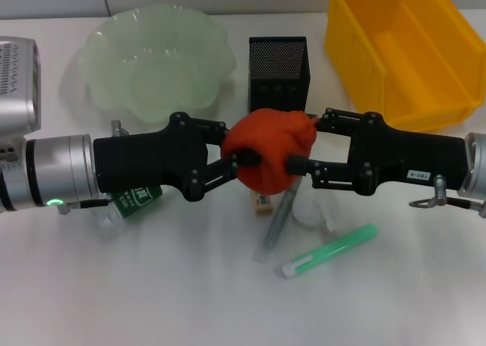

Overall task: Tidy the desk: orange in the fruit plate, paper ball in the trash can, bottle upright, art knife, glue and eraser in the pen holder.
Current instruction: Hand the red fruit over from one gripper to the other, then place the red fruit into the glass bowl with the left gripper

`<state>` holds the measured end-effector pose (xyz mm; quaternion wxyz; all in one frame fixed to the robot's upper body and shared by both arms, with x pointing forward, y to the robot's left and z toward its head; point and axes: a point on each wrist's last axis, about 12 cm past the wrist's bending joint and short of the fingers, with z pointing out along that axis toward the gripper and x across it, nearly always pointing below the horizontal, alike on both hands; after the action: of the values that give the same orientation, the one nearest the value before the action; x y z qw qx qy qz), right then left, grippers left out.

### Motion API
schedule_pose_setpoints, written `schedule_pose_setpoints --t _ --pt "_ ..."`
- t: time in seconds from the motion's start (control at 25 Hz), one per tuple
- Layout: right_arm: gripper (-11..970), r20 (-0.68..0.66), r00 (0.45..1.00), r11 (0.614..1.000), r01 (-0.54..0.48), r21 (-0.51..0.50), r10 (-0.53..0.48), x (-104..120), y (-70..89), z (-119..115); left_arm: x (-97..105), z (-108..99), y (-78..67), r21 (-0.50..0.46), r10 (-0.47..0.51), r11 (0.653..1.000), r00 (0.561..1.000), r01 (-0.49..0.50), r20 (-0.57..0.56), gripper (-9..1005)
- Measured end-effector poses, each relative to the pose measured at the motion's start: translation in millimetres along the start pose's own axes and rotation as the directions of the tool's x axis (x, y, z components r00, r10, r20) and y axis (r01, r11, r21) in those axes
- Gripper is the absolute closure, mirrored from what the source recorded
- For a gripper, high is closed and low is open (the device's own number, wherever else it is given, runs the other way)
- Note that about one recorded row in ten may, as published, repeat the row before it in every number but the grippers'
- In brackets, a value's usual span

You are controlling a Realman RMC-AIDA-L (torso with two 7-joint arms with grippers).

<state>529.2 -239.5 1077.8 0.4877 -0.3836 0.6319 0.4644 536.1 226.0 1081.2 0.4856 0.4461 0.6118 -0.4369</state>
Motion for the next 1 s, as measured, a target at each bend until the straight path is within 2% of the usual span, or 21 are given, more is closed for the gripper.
schedule_pose_setpoints --t 0.04,0.24,0.32,0.64,0.84,0.88,0.92,1.0 --pt "396 0.001 1.0 1.0 0.001 -0.001 -0.001 0 0.6 -1 0 0 0.2 -0.001 0.0 1.0 1.0 0.0 0.0 763" --pt "295 0.005 1.0 1.0 0.012 0.015 -0.012 1 2.2 -10 -1 -3 2.7 -0.02 -0.001 1.0 1.0 0.001 0.003 803" --pt "171 0.015 1.0 0.999 0.012 0.039 -0.013 3 2.8 -15 -2 -6 4.9 -0.043 -0.005 0.999 1.0 0.005 0.014 819" --pt "173 0.023 0.998 0.992 0.063 0.109 -0.066 16 7.4 -27 -5 -21 15.3 -0.177 -0.03 0.983 0.994 0.048 0.103 883" --pt "175 -0.007 0.999 0.983 0.046 0.176 -0.046 30 5.2 -27 4 -25 23.7 -0.299 -0.078 0.946 0.985 0.122 0.153 906" --pt "175 -0.01 0.999 0.981 0.048 0.189 -0.046 33 5.2 -27 4 -25 23.7 -0.299 -0.078 0.946 0.985 0.122 0.153 910" --pt "175 -0.014 0.999 0.975 0.049 0.217 -0.047 38 5.3 -26 7 -28 27.1 -0.349 -0.091 0.926 0.98 0.148 0.175 913" --pt "176 -0.016 0.999 0.972 0.052 0.227 -0.049 40 5.4 -26 9 -30 29.8 -0.391 -0.088 0.906 0.976 0.161 0.197 921"
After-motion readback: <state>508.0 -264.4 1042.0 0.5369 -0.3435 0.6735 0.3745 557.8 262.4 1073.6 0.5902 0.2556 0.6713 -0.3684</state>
